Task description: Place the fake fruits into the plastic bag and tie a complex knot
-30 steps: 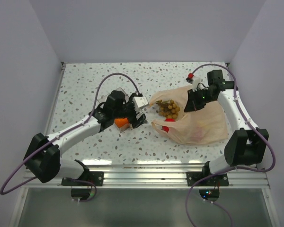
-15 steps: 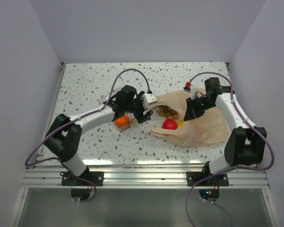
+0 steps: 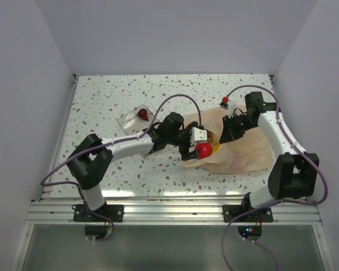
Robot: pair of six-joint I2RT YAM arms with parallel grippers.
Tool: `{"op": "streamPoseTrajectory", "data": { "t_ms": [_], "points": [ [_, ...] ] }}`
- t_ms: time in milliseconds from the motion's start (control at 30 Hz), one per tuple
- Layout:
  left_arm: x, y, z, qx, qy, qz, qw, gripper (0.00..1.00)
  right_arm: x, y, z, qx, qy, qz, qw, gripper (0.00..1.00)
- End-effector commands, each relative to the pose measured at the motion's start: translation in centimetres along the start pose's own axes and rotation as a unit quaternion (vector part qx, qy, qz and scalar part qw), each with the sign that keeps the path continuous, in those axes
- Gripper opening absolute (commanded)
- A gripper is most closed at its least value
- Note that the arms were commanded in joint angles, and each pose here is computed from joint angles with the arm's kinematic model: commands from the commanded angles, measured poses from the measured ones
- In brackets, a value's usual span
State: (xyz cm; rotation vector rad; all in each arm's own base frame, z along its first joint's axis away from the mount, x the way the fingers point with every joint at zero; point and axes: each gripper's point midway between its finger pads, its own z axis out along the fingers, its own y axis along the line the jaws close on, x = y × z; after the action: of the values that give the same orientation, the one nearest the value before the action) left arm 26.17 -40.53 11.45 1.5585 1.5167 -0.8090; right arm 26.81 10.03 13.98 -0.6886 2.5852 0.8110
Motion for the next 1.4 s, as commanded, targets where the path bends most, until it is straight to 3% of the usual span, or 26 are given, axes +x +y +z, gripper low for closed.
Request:
{"op": "streamPoseTrajectory", "data": {
  "t_ms": [0,167,367,467,600,700,900,1067,1167,1367],
  "points": [
    [-1.7,0.5,1.6,0.000,-0.038,0.040,0.998,0.94,-2.7,0.1,-1.6,0.015,-0.037,-0.017,0.999,0.00],
    [-1.1,0.8,3.6,-0.003,-0.021,0.052,0.998,0.93,-3.6,0.3,-1.8,0.012,-0.043,-0.012,0.999,0.00],
    [0.7,1.1,5.0,0.001,0.000,0.050,0.999,0.84,-3.5,0.3,-2.1,0.015,-0.041,-0.016,0.999,0.00],
    [0.2,1.0,5.1,0.006,-0.009,0.049,0.999,0.69,-3.1,0.2,-2.0,0.017,-0.034,-0.015,0.999,0.00],
    [-3.2,0.9,3.8,0.002,-0.058,0.044,0.997,0.47,-3.6,0.3,-2.3,0.018,-0.042,-0.015,0.999,0.00],
    [-6.0,1.2,2.4,-0.015,-0.091,0.041,0.995,0.42,-4.4,1.0,-2.7,0.008,-0.054,-0.021,0.998,0.00],
    [-9.4,4.2,1.2,-0.088,-0.137,0.028,0.986,0.39,-5.3,1.9,-3.2,-0.012,-0.070,-0.025,0.997,0.00],
    [-9.8,7.6,1.8,-0.162,-0.153,0.014,0.975,0.38,-5.8,2.5,-3.7,-0.018,-0.081,-0.031,0.996,0.00],
    [-10.3,9.6,1.6,-0.213,-0.173,0.014,0.962,0.33,-6.2,2.5,-4.0,-0.014,-0.086,-0.035,0.996,0.00],
    [-10.4,12.7,1.9,-0.289,-0.206,0.005,0.935,0.41,-6.4,2.2,-3.8,-0.013,-0.084,-0.034,0.996,0.00]
  ]
}}
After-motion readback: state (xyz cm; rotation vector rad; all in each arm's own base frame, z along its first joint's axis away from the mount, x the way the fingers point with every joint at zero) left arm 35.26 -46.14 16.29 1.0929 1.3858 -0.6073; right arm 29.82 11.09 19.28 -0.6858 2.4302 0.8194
